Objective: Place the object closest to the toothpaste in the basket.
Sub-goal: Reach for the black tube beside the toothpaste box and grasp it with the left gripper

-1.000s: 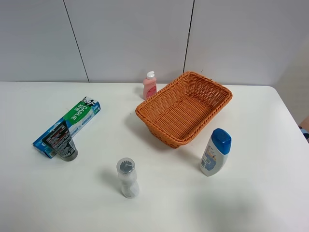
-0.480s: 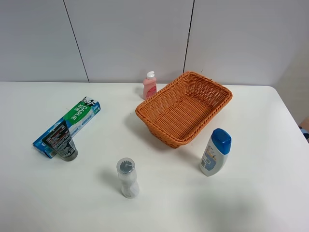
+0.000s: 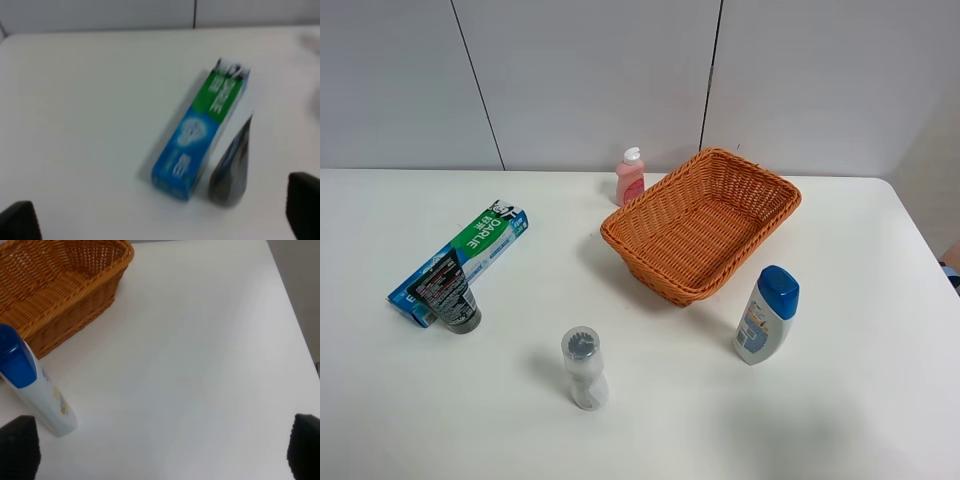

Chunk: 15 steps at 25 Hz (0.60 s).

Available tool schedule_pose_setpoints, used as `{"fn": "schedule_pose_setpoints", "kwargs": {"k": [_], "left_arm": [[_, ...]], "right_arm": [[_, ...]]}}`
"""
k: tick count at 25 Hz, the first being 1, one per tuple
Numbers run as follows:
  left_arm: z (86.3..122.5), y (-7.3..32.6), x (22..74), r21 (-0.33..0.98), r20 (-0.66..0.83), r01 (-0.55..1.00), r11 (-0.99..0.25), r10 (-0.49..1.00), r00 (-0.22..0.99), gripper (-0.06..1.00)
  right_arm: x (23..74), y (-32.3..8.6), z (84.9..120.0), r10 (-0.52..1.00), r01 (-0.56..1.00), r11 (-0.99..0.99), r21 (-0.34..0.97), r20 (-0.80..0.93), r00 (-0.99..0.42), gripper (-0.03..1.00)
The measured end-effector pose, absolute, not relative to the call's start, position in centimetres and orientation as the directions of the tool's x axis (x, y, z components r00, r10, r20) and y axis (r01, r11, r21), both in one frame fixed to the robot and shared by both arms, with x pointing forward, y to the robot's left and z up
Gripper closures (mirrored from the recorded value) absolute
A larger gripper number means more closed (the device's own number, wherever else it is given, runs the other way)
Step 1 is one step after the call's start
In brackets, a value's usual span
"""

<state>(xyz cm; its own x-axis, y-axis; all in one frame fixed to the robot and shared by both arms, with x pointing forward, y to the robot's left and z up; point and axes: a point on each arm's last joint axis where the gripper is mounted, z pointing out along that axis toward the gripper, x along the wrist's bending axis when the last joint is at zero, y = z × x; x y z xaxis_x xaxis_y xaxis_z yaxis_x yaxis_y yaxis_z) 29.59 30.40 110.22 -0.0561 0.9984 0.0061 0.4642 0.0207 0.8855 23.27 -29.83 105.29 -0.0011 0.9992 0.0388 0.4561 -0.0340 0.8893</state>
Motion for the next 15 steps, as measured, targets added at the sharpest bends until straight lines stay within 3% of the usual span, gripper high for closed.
{"fn": "schedule_pose_setpoints", "kwargs": {"k": [5, 15], "left_arm": [[111.2, 30.3, 35.4, 0.890, -0.016, 0.456, 0.006, 1.000, 0.017, -0.05], [106.2, 28.9, 43.6, 0.764, -0.032, 0.640, -0.082, 0.986, 0.164, -0.05]], "right_arm": [[23.3, -29.8, 105.3, 0.999, 0.456, -0.034, 0.889, 0.039, -0.001, -0.03], [23.3, -29.8, 105.3, 0.999, 0.456, -0.034, 0.889, 0.039, -0.001, -0.03]]}}
